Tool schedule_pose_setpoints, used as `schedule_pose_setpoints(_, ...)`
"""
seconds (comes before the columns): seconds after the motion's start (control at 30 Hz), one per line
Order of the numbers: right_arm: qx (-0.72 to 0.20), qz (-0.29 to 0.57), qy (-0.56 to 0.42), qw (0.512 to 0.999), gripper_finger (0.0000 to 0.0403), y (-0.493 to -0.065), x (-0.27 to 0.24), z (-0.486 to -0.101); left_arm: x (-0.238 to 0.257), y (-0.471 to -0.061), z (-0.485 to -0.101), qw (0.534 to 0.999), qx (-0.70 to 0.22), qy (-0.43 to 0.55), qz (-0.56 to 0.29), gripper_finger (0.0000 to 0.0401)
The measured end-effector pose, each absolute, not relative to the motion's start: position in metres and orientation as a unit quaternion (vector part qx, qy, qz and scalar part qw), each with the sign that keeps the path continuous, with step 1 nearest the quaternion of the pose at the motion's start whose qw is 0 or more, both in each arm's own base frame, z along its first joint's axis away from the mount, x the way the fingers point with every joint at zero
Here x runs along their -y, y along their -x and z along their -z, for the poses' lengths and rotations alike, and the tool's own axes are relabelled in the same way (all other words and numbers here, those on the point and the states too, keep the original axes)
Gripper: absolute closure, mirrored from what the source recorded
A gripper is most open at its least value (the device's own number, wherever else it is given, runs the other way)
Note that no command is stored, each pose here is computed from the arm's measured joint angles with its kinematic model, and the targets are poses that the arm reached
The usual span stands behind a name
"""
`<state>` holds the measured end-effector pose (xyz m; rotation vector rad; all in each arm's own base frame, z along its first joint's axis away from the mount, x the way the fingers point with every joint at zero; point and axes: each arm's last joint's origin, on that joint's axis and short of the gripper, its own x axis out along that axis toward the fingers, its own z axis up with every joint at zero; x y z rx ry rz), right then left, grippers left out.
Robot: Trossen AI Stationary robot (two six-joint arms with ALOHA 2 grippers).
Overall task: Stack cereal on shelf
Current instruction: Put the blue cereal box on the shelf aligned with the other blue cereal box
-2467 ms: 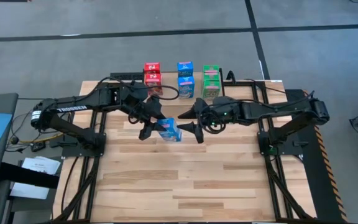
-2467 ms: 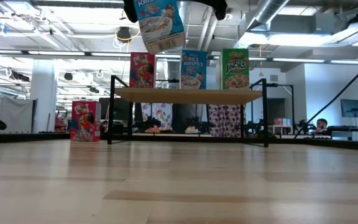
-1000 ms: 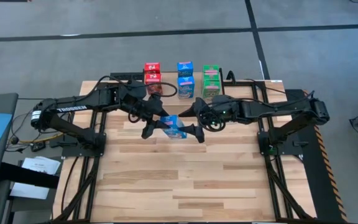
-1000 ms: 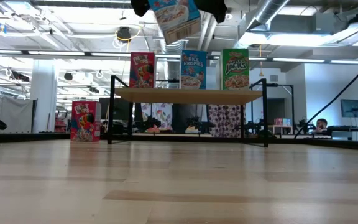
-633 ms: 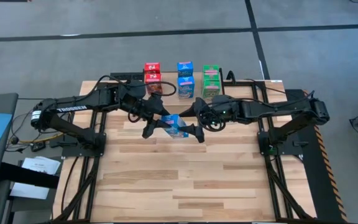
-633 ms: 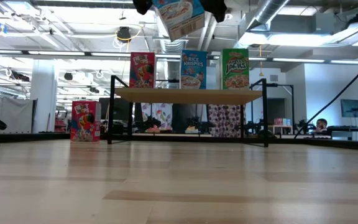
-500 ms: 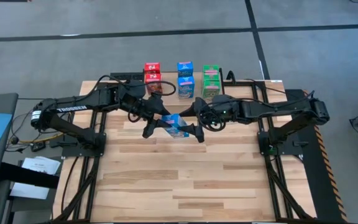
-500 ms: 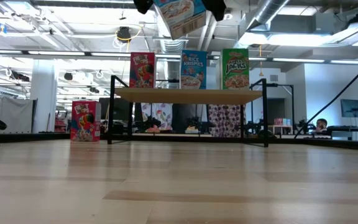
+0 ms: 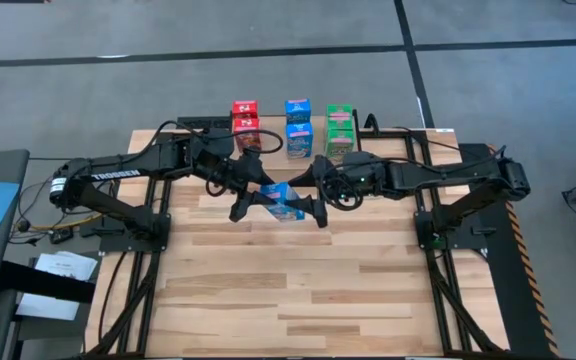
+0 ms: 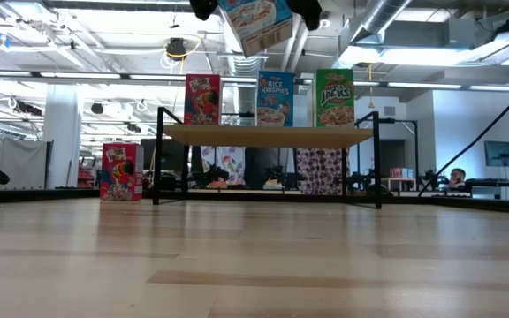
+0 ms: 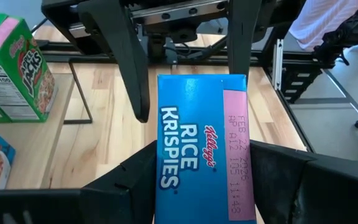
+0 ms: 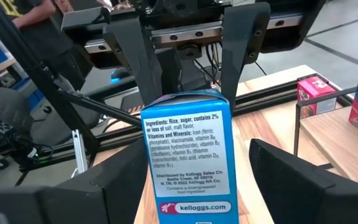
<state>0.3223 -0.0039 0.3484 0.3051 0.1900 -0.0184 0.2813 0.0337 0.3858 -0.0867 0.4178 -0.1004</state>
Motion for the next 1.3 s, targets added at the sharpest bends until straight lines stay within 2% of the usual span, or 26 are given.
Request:
schedule_pose_setpoints(0.6,-0.095,0.01,-0.159,0.983,0.0134,-0.3223,0.0041,-0.3483,-0.0338,-0.2812,-0.3857,0.976,-0.208,0.044,0.049,0.0211)
schedule_pose_setpoints(1.0,-0.095,0.01,-0.158,0.983,0.0174,-0.3223,0.0042,-0.3483,-0.0345,-0.2813,-0.3858,0.976,-0.208,0.061,0.034,0.0211)
schedule_pose_setpoints(1.3,-0.095,0.01,-0.159,0.983,0.0175,-0.3223,0.0042,-0.3483,-0.0344,-0.2813,-0.3858,0.976,-0.208,0.06,0.036,0.0211)
